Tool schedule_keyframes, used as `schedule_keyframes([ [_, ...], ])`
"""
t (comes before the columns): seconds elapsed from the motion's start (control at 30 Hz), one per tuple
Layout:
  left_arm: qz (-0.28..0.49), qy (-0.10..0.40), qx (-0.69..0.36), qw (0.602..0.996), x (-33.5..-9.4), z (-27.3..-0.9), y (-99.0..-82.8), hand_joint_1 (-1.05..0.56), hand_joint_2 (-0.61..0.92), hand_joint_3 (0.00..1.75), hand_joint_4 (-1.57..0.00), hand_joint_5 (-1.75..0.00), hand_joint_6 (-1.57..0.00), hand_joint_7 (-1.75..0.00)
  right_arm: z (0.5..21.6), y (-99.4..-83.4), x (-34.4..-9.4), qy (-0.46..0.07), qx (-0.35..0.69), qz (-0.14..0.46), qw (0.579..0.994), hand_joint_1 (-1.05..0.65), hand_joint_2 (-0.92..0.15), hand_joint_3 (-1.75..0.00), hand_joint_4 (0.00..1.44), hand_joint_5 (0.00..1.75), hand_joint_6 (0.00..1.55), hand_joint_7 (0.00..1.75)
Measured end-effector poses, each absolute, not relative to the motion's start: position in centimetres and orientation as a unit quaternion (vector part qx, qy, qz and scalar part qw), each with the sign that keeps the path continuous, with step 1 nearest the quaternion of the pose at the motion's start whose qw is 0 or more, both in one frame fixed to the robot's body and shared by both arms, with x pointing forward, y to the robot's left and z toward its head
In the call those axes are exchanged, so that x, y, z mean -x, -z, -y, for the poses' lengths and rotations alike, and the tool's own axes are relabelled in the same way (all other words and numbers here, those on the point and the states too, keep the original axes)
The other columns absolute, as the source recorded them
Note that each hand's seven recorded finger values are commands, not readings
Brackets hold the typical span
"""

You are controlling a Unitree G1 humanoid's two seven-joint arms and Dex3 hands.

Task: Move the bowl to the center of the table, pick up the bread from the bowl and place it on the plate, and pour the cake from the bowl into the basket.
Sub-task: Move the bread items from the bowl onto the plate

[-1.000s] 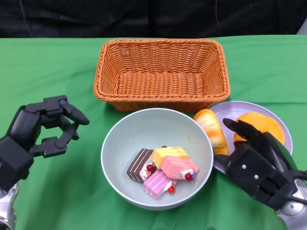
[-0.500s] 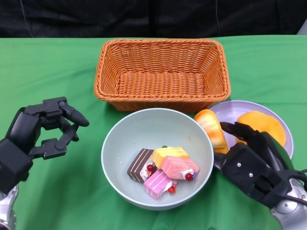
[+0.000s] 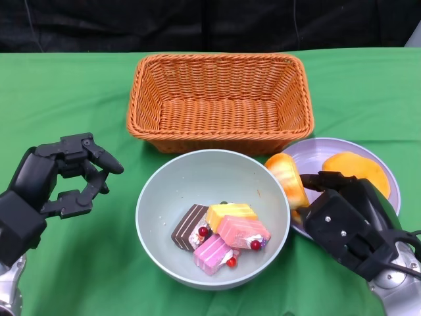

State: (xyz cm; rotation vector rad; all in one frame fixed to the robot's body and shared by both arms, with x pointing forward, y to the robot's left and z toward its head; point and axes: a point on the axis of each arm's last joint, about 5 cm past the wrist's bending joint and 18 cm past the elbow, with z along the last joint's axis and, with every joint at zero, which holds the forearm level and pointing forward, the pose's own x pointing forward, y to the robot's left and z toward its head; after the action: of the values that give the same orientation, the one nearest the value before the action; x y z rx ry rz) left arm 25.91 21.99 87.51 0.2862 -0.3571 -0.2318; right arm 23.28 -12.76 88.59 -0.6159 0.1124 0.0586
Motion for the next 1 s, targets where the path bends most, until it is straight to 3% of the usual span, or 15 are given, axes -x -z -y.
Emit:
schedule_keyframes([
  [0.33, 0.176, 0.115, -0.142, 0.967, -25.9, -22.0, -87.5, 0.01, 0.62, 0.91, -0.86, -1.32, -0.86, -1.0, 12.9, -88.6, -23.3, -0.031, 0.27, -0.068, 0.96, -0.22, -0.92, -0.12, 1.13, 0.18, 0.99, 0.08],
  [0.4, 0.176, 0.115, -0.142, 0.967, -25.9, -22.0, -87.5, 0.01, 0.62, 0.91, -0.85, -1.32, -0.87, -1.0, 13.0, -88.6, -23.5, -0.027, 0.234, -0.089, 0.968, -0.26, -0.92, -0.17, 1.23, 0.23, 0.99, 0.07],
  [0.5, 0.177, 0.115, -0.142, 0.967, -25.9, -22.0, -87.5, 0.01, 0.62, 0.92, -0.85, -1.32, -0.86, -1.0, 13.2, -88.6, -23.6, -0.021, 0.183, -0.121, 0.975, -0.27, -0.92, -0.18, 1.26, 0.24, 0.99, 0.07],
  [0.8, 0.177, 0.114, -0.143, 0.967, -25.9, -22.0, -87.5, 0.02, 0.63, 0.9, -0.85, -1.3, -0.87, -1.0, 14.0, -88.9, -24.2, 0.0, 0.041, -0.189, 0.981, -0.27, -0.92, -0.23, 1.22, 0.21, 1.01, 0.07],
  [1.0, 0.177, 0.114, -0.143, 0.967, -25.9, -22.0, -87.5, 0.02, 0.63, 0.9, -0.86, -1.3, -0.87, -1.0, 13.9, -89.0, -24.3, 0.005, 0.008, -0.209, 0.978, -0.28, -0.92, -0.25, 1.22, 0.22, 1.02, 0.07],
])
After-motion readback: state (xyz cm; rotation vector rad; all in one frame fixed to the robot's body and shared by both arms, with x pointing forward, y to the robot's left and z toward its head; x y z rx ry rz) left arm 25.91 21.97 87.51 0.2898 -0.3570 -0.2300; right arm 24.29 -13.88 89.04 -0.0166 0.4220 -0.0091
